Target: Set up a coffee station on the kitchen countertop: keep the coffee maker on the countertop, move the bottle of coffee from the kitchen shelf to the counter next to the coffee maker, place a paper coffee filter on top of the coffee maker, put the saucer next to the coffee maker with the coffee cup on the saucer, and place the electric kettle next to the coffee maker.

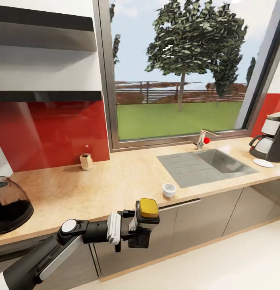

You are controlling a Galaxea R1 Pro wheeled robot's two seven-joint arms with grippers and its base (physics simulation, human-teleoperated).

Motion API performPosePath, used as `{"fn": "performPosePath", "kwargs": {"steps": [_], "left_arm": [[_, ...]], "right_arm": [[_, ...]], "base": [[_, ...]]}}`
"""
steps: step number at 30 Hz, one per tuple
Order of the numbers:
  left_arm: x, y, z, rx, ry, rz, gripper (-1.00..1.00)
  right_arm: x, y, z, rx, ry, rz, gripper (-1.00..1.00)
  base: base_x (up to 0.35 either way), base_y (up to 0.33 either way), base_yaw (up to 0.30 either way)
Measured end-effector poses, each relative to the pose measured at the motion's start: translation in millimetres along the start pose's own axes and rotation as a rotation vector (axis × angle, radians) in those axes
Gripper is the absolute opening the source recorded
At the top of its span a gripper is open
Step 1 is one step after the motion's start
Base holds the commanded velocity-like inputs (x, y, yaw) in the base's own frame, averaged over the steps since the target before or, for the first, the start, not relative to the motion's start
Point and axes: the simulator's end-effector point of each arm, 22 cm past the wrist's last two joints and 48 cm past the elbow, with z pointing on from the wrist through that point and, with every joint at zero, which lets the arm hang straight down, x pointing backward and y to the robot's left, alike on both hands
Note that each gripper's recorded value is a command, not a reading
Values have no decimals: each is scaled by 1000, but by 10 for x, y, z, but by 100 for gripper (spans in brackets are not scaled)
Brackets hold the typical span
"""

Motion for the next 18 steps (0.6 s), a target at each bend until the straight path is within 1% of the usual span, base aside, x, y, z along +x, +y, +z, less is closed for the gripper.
{"fn": "performPosePath", "kwargs": {"steps": [18], "left_arm": [[-1, 0, 0, 0, 0, 0, -100]], "right_arm": [[1, 0, -2, 0, 0, 0, 100]], "base": [[0, 0, -281]]}}
